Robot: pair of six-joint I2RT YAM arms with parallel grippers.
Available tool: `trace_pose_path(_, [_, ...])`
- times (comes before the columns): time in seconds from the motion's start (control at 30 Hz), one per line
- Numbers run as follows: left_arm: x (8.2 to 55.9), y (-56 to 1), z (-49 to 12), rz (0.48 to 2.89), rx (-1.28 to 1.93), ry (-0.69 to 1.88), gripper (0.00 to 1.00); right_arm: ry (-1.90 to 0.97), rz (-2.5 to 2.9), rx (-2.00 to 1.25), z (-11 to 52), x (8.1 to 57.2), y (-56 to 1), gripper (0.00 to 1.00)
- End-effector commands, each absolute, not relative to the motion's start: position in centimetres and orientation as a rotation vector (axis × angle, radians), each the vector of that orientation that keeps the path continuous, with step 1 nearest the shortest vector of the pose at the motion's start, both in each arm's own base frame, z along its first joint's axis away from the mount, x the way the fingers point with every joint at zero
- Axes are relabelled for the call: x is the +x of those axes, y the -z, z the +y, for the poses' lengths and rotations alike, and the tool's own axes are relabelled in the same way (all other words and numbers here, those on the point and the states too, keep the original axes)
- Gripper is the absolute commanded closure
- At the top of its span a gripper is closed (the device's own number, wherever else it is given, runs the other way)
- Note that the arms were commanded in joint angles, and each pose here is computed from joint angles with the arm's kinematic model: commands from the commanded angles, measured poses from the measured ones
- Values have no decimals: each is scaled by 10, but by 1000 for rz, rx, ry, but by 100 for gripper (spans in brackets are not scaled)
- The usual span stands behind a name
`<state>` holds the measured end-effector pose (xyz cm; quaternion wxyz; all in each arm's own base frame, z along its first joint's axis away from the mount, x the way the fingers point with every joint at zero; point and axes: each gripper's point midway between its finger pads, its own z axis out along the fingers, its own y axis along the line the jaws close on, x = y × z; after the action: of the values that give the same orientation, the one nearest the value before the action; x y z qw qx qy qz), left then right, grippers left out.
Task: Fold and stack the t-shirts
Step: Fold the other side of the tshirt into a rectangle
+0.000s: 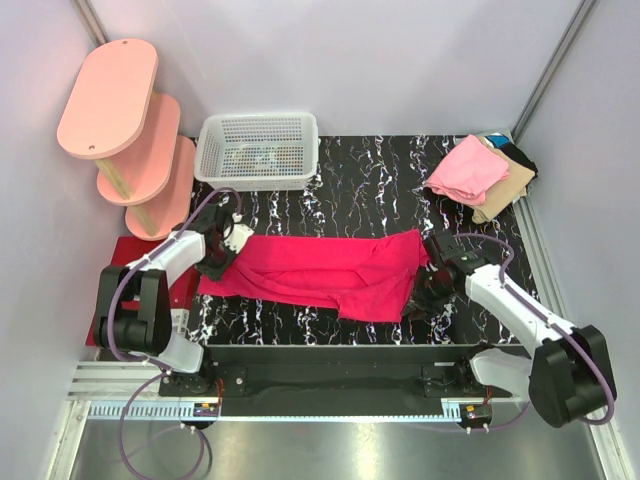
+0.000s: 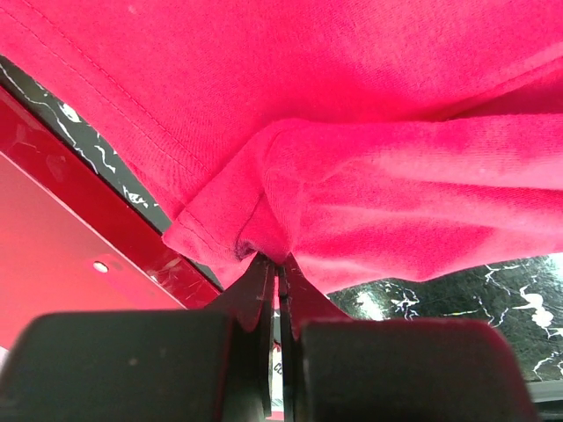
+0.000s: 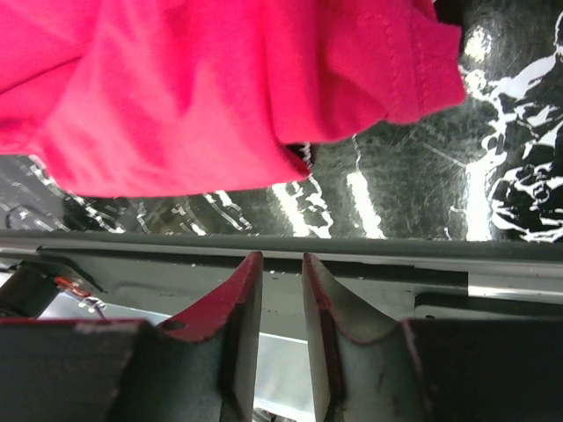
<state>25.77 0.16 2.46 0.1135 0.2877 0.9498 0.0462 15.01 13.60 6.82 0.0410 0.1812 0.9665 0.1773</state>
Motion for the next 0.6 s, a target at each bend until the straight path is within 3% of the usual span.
trace_pose_path(0.0, [271,-44,-5,2723,807,-103,100,-543,2974,542,140,154,-54,69])
trace_pose_path(0.57, [269,-48,-4,2717,811,-112,100,-481,2962,536,144,181,-26,72])
